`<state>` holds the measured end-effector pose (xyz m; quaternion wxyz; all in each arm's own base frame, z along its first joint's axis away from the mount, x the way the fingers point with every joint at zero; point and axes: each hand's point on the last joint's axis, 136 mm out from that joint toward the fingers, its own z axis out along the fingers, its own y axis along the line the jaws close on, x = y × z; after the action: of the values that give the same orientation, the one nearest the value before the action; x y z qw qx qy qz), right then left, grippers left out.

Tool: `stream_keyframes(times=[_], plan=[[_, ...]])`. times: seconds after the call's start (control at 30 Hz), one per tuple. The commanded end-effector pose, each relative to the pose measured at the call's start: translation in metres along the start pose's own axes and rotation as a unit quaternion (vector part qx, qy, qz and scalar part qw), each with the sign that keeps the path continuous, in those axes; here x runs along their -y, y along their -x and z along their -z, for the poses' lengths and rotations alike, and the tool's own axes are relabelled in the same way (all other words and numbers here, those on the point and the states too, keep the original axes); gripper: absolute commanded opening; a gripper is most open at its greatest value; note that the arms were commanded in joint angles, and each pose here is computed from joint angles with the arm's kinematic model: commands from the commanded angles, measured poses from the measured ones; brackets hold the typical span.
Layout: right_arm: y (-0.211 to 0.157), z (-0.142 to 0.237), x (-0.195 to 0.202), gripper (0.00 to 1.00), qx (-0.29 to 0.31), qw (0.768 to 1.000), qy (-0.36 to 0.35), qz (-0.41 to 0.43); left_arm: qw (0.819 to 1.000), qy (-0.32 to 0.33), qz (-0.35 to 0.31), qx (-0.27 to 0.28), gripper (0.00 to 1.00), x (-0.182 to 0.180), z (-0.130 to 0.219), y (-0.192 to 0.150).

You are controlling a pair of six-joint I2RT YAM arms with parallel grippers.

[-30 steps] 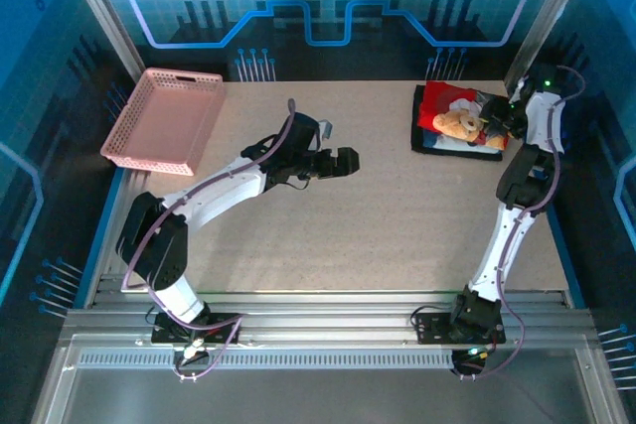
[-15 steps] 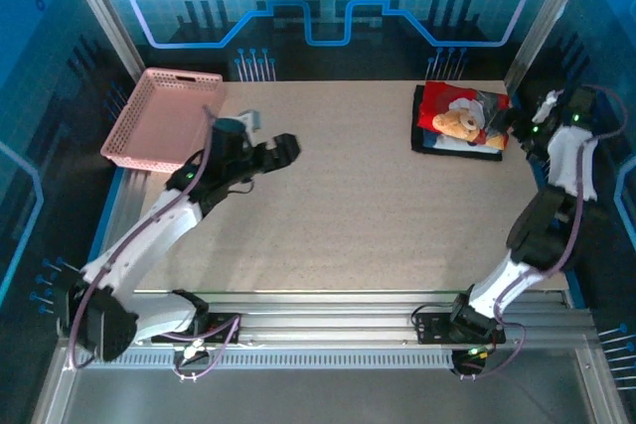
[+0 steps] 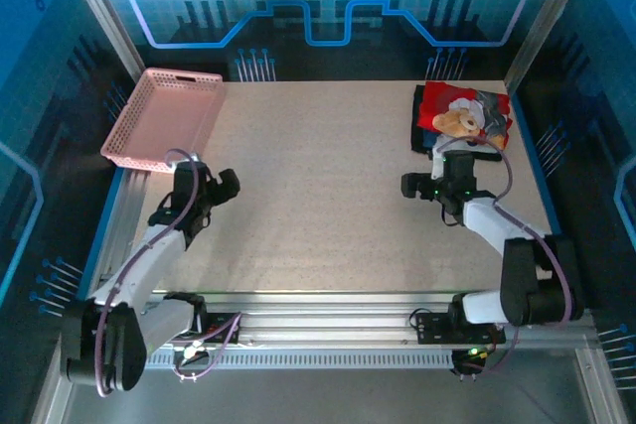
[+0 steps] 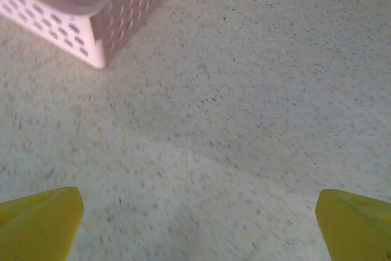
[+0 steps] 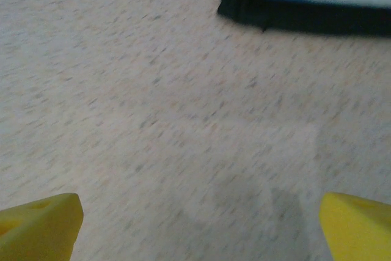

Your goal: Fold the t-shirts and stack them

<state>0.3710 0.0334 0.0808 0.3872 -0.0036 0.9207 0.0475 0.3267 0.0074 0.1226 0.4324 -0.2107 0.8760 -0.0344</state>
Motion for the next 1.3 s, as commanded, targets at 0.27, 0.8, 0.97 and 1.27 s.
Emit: stream_keyframes(times=[0.27,0.8,0.97,1.27], plan=[[0.036,0.016,0.027,1.0,0.208,0.977,-0.032,0.024,0.989,-0.055,-0.078,0.117,0.99,0.016,-0.047,0.018],[0.028,-0.005,0.018,1.0,0.194,0.979,-0.03,0.048,0.974,-0.09,-0.136,0.158,0.99,0.019,-0.07,0.016],[0.029,-0.007,0.012,1.0,0.188,0.979,-0.034,0.066,0.975,-0.089,-0.131,0.154,0.99,0.018,-0.071,0.016],[0.028,-0.008,0.012,1.0,0.186,0.98,-0.033,0.066,0.975,-0.089,-0.131,0.156,0.99,0.018,-0.071,0.016]])
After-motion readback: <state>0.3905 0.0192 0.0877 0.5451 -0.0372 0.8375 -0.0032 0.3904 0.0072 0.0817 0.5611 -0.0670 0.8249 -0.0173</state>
